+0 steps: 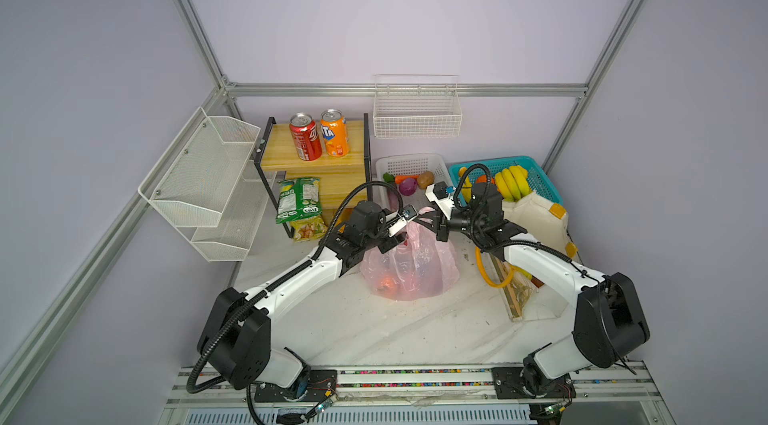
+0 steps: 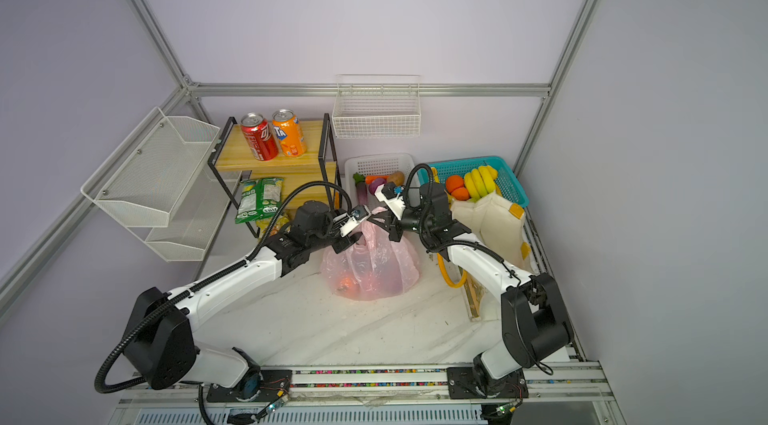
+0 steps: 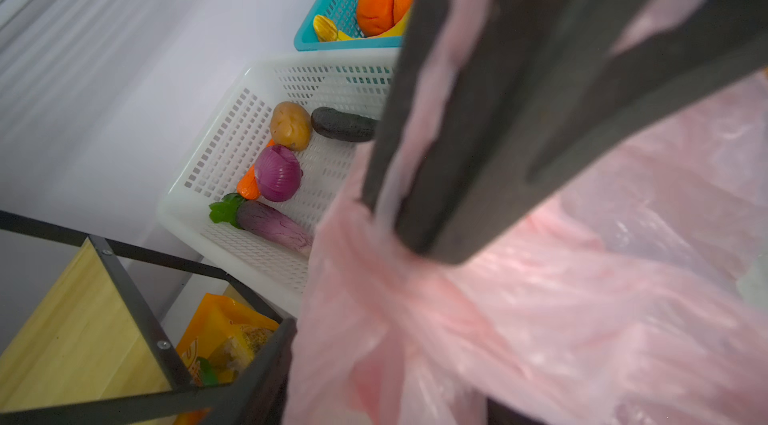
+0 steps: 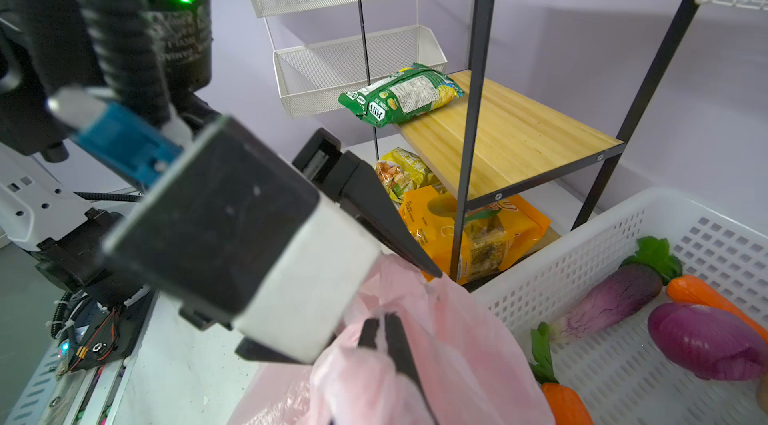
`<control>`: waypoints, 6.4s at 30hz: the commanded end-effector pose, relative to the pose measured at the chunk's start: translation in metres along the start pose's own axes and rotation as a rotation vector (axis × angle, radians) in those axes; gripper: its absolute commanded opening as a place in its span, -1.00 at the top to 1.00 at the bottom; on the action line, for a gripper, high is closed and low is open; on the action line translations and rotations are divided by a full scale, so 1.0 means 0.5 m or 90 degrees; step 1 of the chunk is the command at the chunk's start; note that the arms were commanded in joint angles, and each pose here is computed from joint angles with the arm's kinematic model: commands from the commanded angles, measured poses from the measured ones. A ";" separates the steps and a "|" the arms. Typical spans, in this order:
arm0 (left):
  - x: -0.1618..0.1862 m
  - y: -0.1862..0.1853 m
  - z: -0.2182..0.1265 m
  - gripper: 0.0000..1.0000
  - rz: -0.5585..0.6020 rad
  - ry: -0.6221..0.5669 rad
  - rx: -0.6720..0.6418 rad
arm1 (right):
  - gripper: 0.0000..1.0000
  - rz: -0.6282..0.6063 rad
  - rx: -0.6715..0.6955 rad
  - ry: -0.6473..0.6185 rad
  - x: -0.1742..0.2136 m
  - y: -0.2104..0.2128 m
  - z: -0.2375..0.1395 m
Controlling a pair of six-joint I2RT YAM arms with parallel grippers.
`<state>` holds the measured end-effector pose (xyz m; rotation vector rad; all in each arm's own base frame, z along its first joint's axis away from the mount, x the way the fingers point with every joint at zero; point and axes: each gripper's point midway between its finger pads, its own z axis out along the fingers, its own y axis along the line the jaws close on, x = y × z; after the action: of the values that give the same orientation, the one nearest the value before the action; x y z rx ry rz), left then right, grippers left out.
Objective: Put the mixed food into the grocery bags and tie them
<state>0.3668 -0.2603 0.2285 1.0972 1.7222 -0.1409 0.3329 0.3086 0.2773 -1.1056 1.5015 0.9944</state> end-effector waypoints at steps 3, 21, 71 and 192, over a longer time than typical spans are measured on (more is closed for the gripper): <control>-0.072 0.008 -0.058 0.23 -0.077 -0.136 -0.022 | 1.00 -0.042 0.011 -0.001 -0.013 -0.002 -0.010; -0.046 -0.062 -0.114 0.84 -0.283 -0.159 0.085 | 1.00 -0.084 -0.011 -0.028 -0.032 0.033 -0.029; -0.171 -0.012 -0.084 -0.06 -0.202 -0.163 0.133 | 1.00 -0.076 -0.035 -0.066 -0.054 0.057 -0.039; -0.099 -0.097 -0.065 0.81 -0.262 -0.176 0.171 | 1.00 0.031 0.164 -0.126 -0.049 -0.032 -0.002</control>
<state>0.3186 -0.2877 0.2611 0.8449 1.7161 -0.6969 0.3500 0.3043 0.2792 -0.8365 1.5466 0.8427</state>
